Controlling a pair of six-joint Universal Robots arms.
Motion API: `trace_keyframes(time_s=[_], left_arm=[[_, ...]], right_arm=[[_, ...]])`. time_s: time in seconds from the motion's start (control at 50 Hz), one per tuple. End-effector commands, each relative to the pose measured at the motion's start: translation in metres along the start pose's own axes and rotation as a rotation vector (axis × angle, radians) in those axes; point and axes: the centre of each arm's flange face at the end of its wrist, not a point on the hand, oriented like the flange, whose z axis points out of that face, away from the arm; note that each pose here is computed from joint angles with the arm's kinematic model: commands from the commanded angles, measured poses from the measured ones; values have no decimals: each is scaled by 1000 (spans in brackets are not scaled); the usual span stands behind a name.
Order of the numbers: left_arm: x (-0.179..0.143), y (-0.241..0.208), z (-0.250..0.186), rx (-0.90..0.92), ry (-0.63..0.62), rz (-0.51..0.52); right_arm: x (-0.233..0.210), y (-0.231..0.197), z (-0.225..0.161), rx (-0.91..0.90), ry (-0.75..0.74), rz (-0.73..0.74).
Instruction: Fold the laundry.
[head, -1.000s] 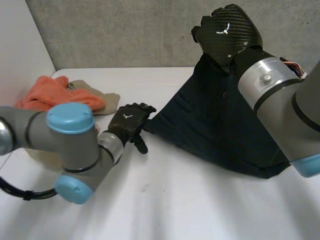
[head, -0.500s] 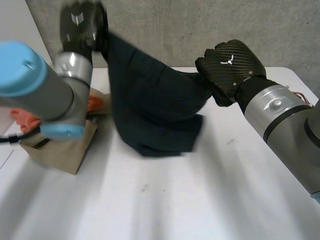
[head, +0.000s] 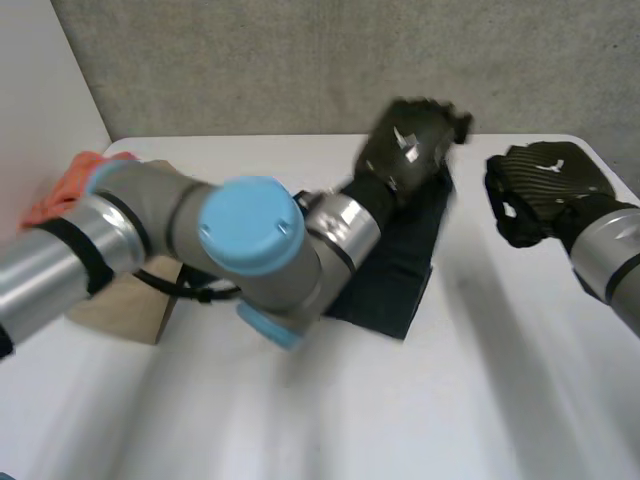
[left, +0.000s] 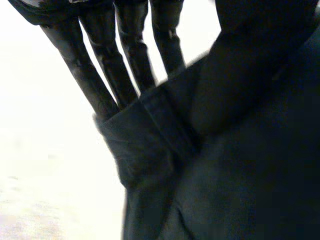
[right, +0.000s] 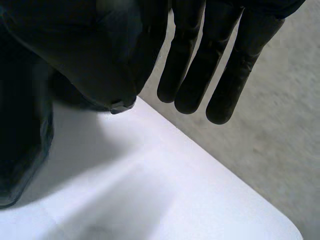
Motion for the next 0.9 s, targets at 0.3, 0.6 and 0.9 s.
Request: trace_keyframes(time_s=[0.3, 0.6, 0.9], left_arm=[[-74, -68, -23, 40, -233, 68], [-115, -33, -119, -350, -359, 157], [-161, 30, -92, -477, -263, 317]], right_arm=[[31, 12, -1, -15, 35, 18], [-8, 36, 4, -154, -156, 37], [4, 82, 64, -293, -2, 170]])
